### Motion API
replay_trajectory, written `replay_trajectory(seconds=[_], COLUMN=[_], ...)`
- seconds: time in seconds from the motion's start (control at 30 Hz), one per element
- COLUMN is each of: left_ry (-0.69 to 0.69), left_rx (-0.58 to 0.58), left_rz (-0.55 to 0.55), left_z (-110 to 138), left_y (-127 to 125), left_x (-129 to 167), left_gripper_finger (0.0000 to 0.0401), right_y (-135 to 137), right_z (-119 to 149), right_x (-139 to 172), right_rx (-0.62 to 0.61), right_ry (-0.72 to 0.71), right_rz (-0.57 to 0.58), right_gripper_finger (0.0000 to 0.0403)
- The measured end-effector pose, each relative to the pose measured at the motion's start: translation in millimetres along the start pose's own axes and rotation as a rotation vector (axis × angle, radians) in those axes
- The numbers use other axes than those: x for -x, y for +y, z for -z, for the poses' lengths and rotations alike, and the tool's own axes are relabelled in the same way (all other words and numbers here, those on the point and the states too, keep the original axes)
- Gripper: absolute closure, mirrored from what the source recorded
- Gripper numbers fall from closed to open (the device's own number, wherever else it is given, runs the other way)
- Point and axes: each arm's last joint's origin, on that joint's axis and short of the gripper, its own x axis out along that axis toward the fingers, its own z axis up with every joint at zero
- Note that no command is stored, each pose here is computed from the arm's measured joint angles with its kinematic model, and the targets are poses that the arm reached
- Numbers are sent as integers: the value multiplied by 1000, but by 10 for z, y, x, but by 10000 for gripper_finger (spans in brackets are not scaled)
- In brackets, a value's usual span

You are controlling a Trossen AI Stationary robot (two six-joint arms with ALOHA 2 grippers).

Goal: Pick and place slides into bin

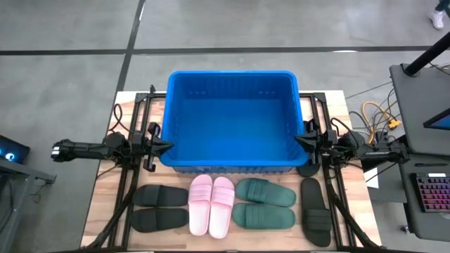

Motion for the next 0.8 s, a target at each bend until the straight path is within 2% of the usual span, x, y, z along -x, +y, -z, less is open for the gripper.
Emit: replay_trajectory(seconds=[0.63, 0.73, 0.8], left_ry=[0, -4, -21], left_rx=[0, 2, 18], left_rz=[-3, -3, 7], left_z=[0, -4, -20], left_y=[1, 0, -3], left_x=[0, 0, 0], left_gripper_finger=[401, 401, 401], right_y=[0, 0, 0], right_z=[-5, -7, -14], right_x=[0, 0, 0], right_rx=[9, -63, -164], right_ry=[-6, -7, -15], right_rz=[0, -1, -2], right_gripper_finger=[394, 394, 394])
